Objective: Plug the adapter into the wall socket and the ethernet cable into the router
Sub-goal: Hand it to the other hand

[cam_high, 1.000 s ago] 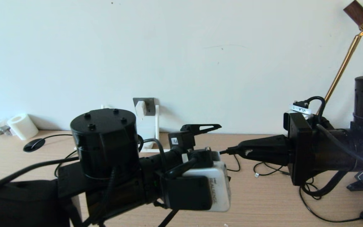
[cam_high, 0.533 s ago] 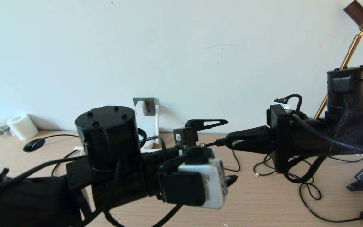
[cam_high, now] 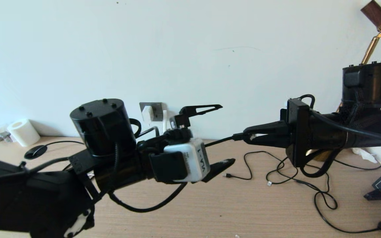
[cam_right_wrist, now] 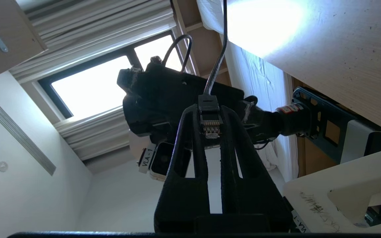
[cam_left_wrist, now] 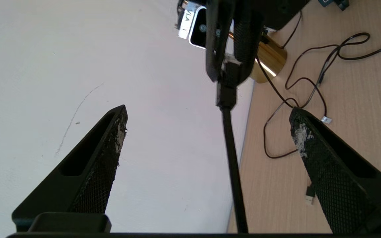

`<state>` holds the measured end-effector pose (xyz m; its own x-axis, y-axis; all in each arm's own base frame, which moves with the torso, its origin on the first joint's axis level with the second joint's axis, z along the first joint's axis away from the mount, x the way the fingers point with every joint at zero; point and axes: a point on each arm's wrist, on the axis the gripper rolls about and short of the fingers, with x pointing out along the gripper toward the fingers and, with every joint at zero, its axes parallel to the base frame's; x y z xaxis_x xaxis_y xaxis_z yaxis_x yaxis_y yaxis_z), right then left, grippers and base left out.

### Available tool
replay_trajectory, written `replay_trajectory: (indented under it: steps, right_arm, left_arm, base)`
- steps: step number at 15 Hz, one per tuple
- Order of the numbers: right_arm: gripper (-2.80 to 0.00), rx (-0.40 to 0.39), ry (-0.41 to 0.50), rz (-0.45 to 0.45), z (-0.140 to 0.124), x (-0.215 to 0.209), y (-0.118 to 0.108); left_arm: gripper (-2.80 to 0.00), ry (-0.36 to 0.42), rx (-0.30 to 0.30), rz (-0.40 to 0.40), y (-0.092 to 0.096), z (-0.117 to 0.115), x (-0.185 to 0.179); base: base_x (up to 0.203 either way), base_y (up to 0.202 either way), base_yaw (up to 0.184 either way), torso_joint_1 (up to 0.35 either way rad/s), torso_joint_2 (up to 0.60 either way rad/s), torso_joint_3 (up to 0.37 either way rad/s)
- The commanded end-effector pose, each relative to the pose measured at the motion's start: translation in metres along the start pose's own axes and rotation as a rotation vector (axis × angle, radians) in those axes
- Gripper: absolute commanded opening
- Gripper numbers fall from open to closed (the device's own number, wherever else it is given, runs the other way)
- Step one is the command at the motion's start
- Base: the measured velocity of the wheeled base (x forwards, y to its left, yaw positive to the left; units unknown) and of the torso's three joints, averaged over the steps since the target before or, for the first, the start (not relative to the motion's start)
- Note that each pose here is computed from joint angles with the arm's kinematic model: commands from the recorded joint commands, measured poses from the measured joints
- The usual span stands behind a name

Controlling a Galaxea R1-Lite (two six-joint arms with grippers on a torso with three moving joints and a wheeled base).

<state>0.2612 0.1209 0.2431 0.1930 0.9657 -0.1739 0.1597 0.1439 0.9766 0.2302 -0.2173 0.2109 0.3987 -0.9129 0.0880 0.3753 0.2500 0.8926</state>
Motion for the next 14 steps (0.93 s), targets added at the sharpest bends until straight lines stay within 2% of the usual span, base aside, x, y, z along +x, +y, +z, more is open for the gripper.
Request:
replay_trajectory:
  steps: [1, 5, 14]
  right_arm:
    - [-2.8, 0.019, 0.006, -0.006, 0.005, 0.003, -0.003]
    - [-2.8, 0.029, 0.044, -0.006, 0.007, 0.005, -0.005]
    - [-2.8, 0.041, 0.053, -0.011, 0.01, 0.006, -0.009]
  left_arm:
    - [0.0, -0.002, 0.006, -0.001, 0.0, -0.004, 0.002]
    - [0.0, -0.052, 0.034, -0.008, 0.001, -0.007, 0.012]
    - [0.0, -0.041, 0.014, -0.048, -0.011, -0.009, 0.008]
  base:
    - [0.0, 0.0, 0.0, 0.0, 0.0, 0.0]
    - [0.0, 0.0, 0.0, 0.0, 0.0, 0.0]
    - [0.0, 0.0, 0.0, 0.0, 0.0, 0.0]
